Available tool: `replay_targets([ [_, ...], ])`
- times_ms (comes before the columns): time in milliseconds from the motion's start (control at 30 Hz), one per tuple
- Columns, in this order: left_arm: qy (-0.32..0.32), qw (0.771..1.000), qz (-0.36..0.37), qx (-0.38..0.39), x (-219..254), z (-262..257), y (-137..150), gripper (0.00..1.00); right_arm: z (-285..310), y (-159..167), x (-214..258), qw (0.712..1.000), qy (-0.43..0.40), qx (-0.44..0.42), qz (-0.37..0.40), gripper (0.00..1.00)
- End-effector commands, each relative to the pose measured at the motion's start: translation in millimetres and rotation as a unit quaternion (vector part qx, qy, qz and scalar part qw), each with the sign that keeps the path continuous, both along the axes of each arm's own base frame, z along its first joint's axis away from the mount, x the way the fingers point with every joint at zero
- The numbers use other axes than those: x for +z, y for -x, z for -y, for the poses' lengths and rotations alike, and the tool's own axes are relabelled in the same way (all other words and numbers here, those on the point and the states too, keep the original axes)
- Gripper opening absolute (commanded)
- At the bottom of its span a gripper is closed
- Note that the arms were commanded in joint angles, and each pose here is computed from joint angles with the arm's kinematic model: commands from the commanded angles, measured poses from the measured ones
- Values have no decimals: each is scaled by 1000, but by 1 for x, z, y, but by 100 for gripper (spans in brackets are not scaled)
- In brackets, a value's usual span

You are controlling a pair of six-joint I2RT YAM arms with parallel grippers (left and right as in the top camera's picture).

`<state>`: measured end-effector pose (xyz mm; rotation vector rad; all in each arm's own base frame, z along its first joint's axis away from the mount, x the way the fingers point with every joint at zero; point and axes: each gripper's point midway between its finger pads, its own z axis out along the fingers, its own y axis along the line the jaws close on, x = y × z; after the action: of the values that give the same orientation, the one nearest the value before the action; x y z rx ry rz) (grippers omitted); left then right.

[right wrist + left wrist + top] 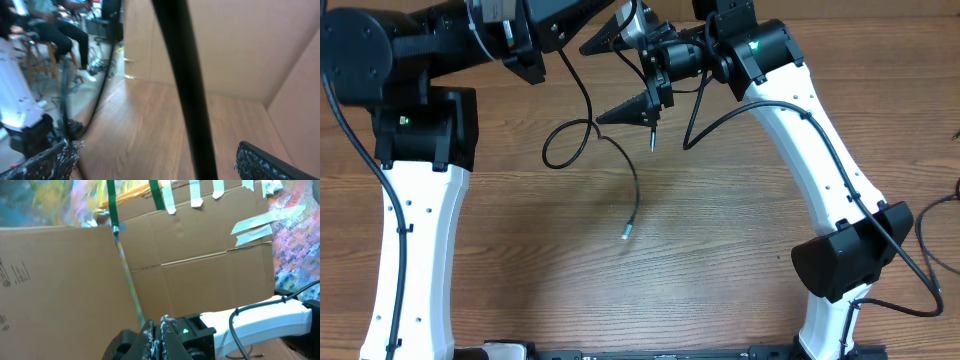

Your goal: Untangle cables

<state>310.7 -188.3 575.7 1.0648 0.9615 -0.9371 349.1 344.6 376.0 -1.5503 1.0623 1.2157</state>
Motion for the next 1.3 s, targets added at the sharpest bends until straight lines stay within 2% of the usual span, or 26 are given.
replay_targets([
  [0, 3, 1000, 3, 8, 0, 2, -7, 4, 0, 15, 9, 999, -15, 31, -27, 100],
  [133, -1, 1000, 5, 11, -2, 2, -9, 4, 0, 16, 11, 998, -14, 33, -43, 100],
  [433, 21, 999, 8, 32, 3, 7, -18, 4, -25, 39, 13, 997, -18, 66, -25, 100],
  [467, 22, 999, 7, 33, 4, 8, -18, 4, -28, 41, 13, 997, -17, 67, -20, 90],
  [500, 23, 999, 7, 32, 3, 8, -19, 4, -32, 42, 12, 997, -16, 67, -16, 69],
  [533, 23, 999, 7, 32, 3, 9, -19, 4, -35, 43, 11, 998, -13, 65, -14, 40],
  [567, 23, 999, 6, 32, 3, 9, -19, 4, -37, 43, 9, 998, -8, 61, -13, 4],
  [667, 22, 999, 4, 31, 3, 8, -19, 6, -41, 36, 3, 999, 8, 36, -4, 4],
  [700, 22, 999, 2, 31, 3, 7, -19, 9, -42, 31, 0, 1000, 16, 22, 0, 4],
  [733, 21, 999, 1, 29, 3, 7, -18, 18, -42, 22, -5, 1000, 29, -1, 6, 4],
  [767, 20, 999, -1, 27, 2, 7, -18, 43, -40, 14, -9, 999, 41, -23, 10, 4],
  [800, 21, 999, -8, 25, 2, 8, -18, 62, -38, 4, -14, 997, 54, -46, 14, 4],
  [867, 20, 999, -17, 18, 1, 8, -16, 77, -29, -17, -26, 991, 87, -99, 19, 4],
  [900, 17, 1000, -18, 14, 0, 9, -15, 98, -22, -28, -33, 986, 105, -127, 20, 4],
  [933, 15, 1000, -18, 13, -1, 8, -14, 100, -14, -40, -40, 980, 124, -156, 21, 4],
  [1033, 7, 1000, -17, 2, -3, 9, -11, 100, 24, -82, -64, 946, 193, -260, 26, 4],
  [1100, 1, 1000, -17, -7, -5, 10, -8, 100, 61, -110, -81, 907, 250, -339, 31, 4],
  [1167, 0, 999, -31, -14, -6, 11, -6, 100, 109, -137, -95, 854, 307, -418, 37, 4],
  [1267, -6, 999, -37, -24, -8, 12, -3, 100, 194, -167, -108, 757, 379, -530, 33, 4],
])
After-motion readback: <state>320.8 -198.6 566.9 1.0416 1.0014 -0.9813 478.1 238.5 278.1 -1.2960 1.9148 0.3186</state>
